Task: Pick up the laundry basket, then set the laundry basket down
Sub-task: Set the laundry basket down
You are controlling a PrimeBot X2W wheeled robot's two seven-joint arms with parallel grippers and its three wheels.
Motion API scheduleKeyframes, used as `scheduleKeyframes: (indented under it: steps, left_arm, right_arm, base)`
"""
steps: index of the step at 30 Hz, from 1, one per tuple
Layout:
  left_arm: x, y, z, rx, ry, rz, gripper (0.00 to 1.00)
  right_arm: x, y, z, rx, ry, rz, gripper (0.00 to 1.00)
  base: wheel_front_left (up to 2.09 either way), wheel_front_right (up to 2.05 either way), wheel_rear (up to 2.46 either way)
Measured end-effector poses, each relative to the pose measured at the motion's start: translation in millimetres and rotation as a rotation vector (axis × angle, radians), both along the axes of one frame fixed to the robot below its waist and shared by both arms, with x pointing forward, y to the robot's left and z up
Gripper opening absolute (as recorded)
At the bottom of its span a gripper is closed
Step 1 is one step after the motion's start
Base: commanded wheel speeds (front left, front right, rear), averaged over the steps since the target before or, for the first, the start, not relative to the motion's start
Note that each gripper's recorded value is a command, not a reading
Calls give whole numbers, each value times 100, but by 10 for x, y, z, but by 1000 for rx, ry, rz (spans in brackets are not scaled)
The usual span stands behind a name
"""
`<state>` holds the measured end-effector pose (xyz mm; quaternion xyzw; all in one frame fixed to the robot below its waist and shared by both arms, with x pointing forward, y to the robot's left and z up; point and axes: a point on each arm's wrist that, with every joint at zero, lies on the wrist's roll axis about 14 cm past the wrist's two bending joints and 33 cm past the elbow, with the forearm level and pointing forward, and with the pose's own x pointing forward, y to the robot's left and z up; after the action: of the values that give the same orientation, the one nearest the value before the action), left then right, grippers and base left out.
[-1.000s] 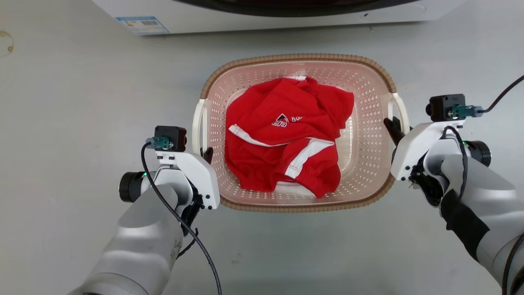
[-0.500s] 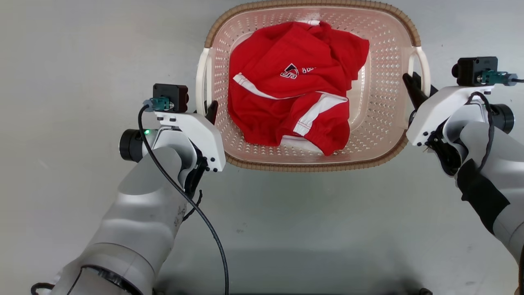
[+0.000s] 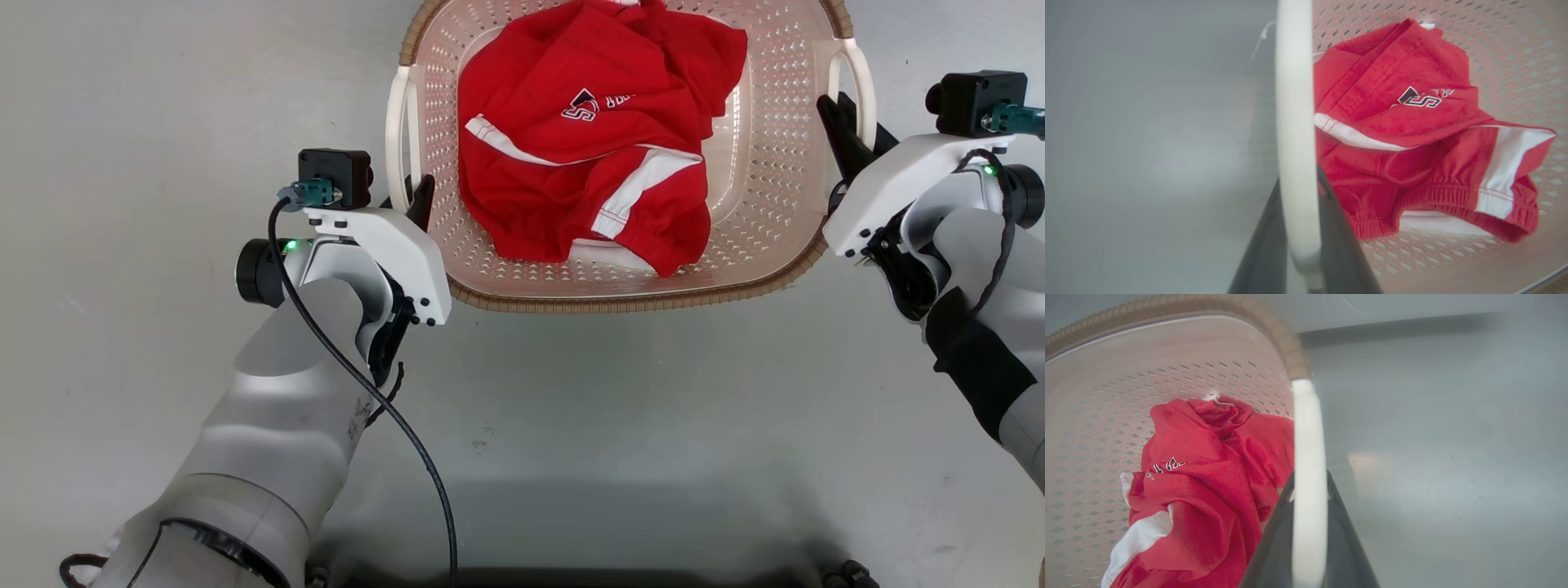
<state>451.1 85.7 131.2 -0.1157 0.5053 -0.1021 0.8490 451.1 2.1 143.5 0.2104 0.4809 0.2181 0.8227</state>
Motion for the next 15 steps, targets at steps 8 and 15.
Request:
scheduleKeyframes:
  steps: [8,15]
  left_arm:
    - [25,116,-30,17,-14,33,100]
    - [61,111,-1,10,-37,44,100]
  right_arm:
    - [88,-117,-28,-18,-13,-21,100]
    - [153,-141,23,-10,-38,-21,100]
  base:
    - [0,0,0]
    - [0,0,0]
